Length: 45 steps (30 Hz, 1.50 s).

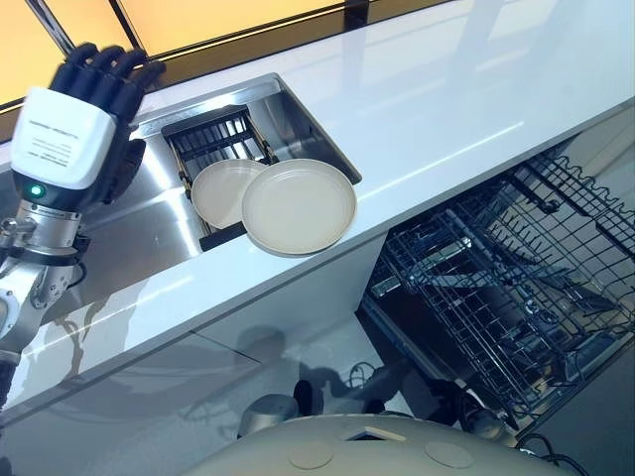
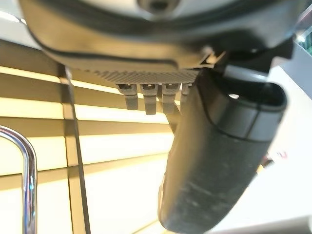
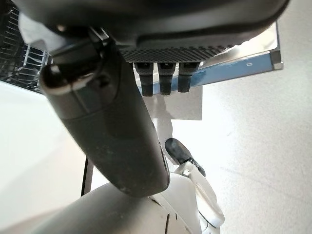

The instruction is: Pick up plates and place into dishwasher.

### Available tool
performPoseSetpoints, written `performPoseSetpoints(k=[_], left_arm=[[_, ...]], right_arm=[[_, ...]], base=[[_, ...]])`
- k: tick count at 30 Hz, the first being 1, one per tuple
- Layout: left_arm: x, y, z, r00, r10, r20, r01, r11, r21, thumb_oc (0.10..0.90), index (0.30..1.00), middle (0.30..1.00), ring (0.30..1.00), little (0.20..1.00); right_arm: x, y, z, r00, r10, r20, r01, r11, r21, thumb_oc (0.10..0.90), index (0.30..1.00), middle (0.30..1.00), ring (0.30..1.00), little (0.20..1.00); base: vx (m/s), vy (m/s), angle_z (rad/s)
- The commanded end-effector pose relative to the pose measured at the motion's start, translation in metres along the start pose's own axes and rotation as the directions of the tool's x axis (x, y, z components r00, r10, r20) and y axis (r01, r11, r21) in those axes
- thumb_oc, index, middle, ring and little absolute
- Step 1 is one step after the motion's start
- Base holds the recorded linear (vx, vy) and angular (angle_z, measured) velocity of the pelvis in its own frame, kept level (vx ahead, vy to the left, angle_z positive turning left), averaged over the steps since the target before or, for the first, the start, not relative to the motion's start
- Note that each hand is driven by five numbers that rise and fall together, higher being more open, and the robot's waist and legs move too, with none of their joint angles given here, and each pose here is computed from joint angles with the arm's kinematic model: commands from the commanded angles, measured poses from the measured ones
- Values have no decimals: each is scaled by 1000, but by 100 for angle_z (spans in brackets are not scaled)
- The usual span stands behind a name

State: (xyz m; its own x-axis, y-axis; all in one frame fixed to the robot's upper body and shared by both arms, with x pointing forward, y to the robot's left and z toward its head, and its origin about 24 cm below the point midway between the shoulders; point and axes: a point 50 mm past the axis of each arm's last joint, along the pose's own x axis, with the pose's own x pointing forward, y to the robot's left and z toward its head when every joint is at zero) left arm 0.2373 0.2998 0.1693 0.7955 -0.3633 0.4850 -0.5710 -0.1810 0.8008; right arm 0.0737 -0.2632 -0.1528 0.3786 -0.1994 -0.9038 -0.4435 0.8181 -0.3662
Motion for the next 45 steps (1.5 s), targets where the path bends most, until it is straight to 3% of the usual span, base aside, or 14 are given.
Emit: performPoseSetpoints(k=[1,21,45], left_arm=[[26,34,-11,989,141,48,-145,985,95,800,900,900,900,900],[29,3,10,979,-9,205,-5,998,68,800,900,900,900,900],[21,-8,21,958,49,283,-51,999,-2,800,900,900,900,900]], right_arm=[[0,-36,9,996,-81,45,84,995,-58,800,900,900,900,900],[-2,-38,-1,997,-78,20,80,994,-70,800,900,900,900,900],[-2,-26,-3,998,-60,27,62,995,-81,800,900,900,900,900]], base=[[-13,9,6],[9,34,-3],[7,11,-3]])
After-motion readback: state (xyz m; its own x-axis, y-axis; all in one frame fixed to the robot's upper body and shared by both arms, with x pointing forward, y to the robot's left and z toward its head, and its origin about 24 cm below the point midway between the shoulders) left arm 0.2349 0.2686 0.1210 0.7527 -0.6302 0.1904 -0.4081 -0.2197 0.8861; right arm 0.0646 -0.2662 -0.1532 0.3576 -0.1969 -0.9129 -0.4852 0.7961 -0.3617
